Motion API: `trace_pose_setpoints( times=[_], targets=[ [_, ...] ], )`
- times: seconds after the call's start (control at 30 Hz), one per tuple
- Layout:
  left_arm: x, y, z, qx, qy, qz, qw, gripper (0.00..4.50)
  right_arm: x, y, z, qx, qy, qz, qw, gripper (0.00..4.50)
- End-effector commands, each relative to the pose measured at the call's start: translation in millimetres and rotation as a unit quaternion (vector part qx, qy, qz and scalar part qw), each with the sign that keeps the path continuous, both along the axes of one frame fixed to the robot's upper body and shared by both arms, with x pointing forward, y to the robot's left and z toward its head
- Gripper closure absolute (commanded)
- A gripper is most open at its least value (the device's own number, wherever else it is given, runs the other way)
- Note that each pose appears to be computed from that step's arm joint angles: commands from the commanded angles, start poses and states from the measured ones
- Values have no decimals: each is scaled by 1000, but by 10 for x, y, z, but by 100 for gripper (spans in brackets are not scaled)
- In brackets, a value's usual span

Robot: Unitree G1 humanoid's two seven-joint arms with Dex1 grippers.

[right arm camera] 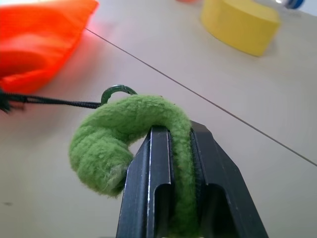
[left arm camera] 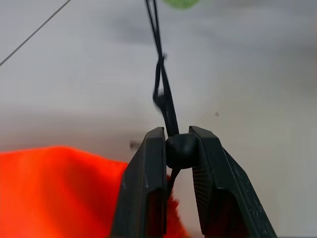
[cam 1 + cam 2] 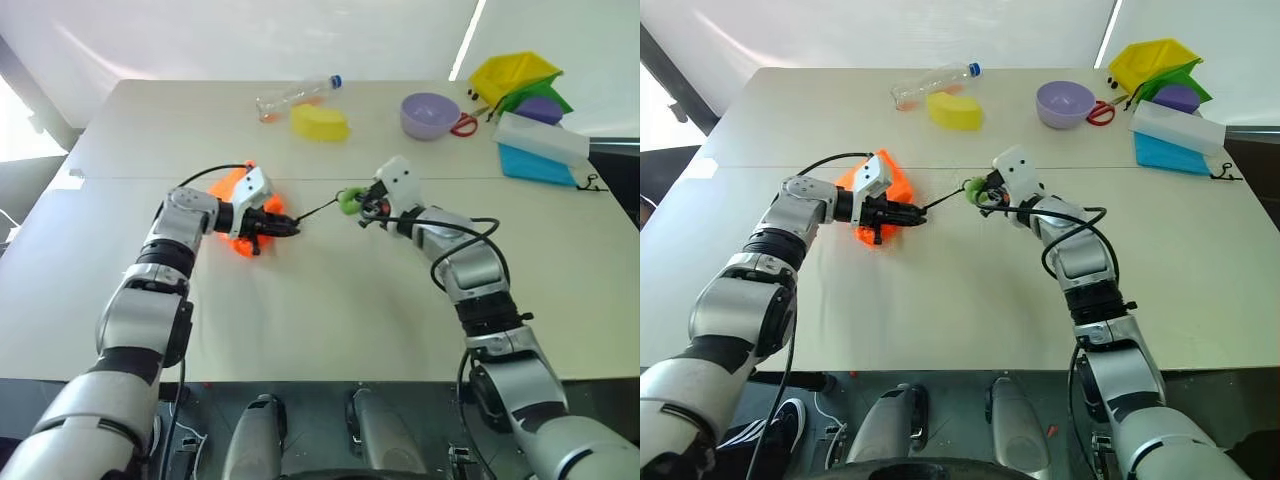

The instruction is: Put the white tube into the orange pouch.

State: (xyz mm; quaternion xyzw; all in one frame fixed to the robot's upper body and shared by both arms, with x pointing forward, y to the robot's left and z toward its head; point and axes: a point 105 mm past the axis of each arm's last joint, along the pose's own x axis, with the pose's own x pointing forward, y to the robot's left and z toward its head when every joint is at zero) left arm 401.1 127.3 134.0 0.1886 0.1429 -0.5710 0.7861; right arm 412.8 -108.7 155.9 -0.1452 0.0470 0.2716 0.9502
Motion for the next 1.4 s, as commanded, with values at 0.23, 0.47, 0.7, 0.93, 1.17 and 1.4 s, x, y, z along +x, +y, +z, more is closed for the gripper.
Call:
trace_pose_setpoints(
  times=[0.23,0.47,0.7,0.93,1.17,1.4],
  targets=[
    [-197,335,-138,83,0,-35,996,415,30,-314,201,-6,-42,-45,998,450],
    [-319,628,-165,135,-17,-37,990,415,7,-381,138,-12,-34,-51,998,450],
    [-417,848,-177,162,-27,-30,986,415,4,-401,108,-18,-29,-50,998,450],
    [-451,964,-136,162,-31,-20,986,415,6,-414,104,-21,-29,-51,998,450],
    [-409,671,-98,76,-4,-19,997,373,-30,-329,52,-13,-19,-29,999,450],
    [-372,324,223,-46,-18,-26,998,41,-273,-135,-86,7,26,50,998,217]
  ],
)
